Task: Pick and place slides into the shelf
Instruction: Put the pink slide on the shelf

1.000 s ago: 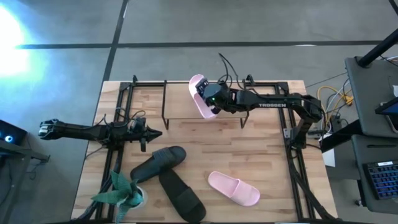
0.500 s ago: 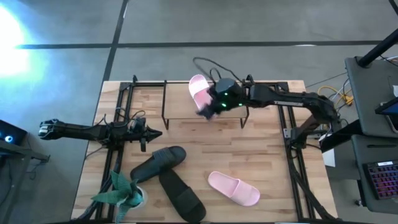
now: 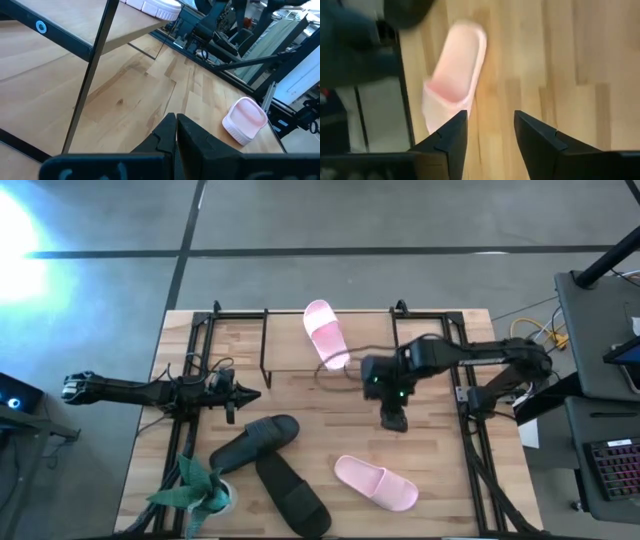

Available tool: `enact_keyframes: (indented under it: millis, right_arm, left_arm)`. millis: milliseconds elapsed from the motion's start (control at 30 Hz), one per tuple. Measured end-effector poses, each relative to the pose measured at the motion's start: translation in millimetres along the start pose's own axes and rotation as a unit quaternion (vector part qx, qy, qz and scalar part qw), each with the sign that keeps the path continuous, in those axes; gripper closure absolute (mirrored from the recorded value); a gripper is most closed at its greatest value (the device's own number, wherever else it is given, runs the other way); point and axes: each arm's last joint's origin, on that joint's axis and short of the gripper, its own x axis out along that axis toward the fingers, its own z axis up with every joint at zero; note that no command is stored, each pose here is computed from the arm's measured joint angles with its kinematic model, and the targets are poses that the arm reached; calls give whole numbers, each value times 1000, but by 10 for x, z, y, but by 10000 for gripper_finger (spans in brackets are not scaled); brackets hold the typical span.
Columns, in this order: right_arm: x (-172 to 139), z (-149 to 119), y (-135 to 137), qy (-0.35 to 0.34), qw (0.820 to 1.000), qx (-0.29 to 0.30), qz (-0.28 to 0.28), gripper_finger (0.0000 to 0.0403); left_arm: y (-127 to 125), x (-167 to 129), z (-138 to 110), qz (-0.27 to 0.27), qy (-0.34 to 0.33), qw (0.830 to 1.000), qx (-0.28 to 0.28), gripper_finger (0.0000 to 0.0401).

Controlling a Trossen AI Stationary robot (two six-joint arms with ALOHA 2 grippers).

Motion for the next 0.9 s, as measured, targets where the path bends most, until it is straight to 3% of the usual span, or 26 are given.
enact_keyframes:
  millis: [200,333,633,700,900]
  right_arm:
    - [369,-8,279,63,991,-115,4,246]
    - [628,-9,406,102,982,-160,7,246]
    - [1127,-49,637,158,938,-306,23,245]
    - [1231,-67,677,170,932,-319,28,245]
    - [1449,-56,807,172,933,-310,58,245]
  left_arm:
    - [0,0,0,0,0,1000,0,401]
    - [0,0,0,0,0,1000,0,401]
    - [0,0,0,0,0,1000,0,401]
    - [0,0,0,0,0,1000,0,401]
    - [0,0,0,0,0,1000,0,401]
